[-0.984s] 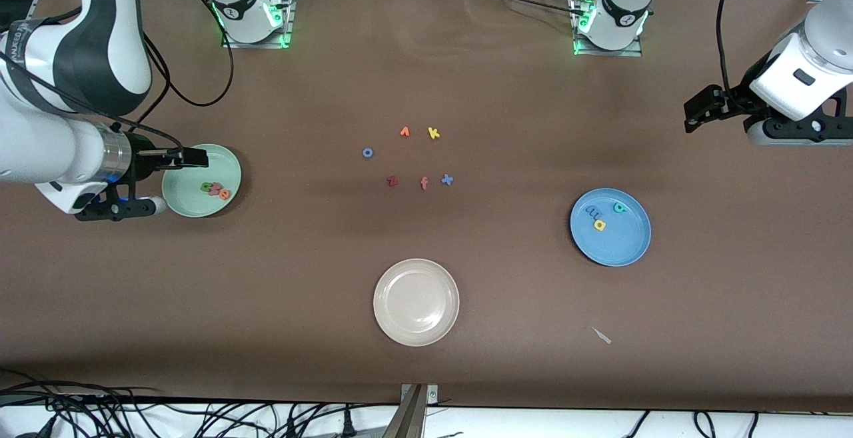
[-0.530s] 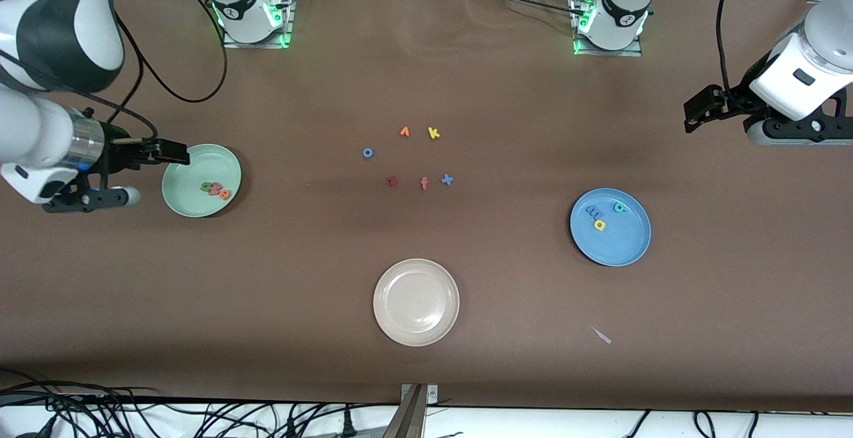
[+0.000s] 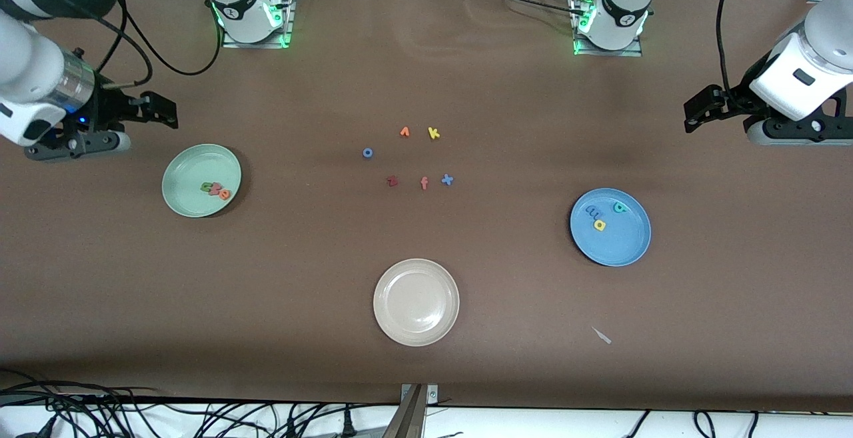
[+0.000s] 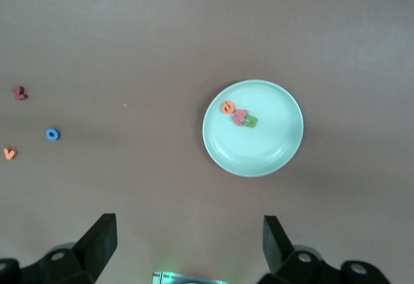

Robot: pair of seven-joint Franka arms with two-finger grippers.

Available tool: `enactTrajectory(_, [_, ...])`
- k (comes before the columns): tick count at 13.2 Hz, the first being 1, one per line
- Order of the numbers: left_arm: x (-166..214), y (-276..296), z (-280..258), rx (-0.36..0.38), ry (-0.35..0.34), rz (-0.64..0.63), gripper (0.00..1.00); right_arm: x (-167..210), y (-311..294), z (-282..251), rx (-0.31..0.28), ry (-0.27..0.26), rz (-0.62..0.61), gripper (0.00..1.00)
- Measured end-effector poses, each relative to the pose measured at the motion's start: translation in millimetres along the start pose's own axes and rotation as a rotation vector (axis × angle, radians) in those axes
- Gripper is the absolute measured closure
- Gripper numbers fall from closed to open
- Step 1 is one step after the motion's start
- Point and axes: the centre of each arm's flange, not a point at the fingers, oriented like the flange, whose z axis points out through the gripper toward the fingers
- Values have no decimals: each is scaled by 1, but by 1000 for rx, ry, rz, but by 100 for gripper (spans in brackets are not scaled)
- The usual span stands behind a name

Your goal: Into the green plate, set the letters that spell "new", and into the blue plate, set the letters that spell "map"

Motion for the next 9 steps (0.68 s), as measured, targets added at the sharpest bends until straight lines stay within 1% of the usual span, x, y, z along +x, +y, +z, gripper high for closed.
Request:
enactTrajectory(3, [0,0,0,0,0,0,0,-17,15,-15,-1,2,29,0])
enactTrajectory(5, [0,0,0,0,0,0,0,-19,31,-16,4,4,57,0])
enactTrajectory(7, [0,0,0,0,0,0,0,-19,33,-15,5,5,61,0])
enactTrajectory(9, [0,0,0,0,0,0,0,-15,32,-17,2,20,59,0])
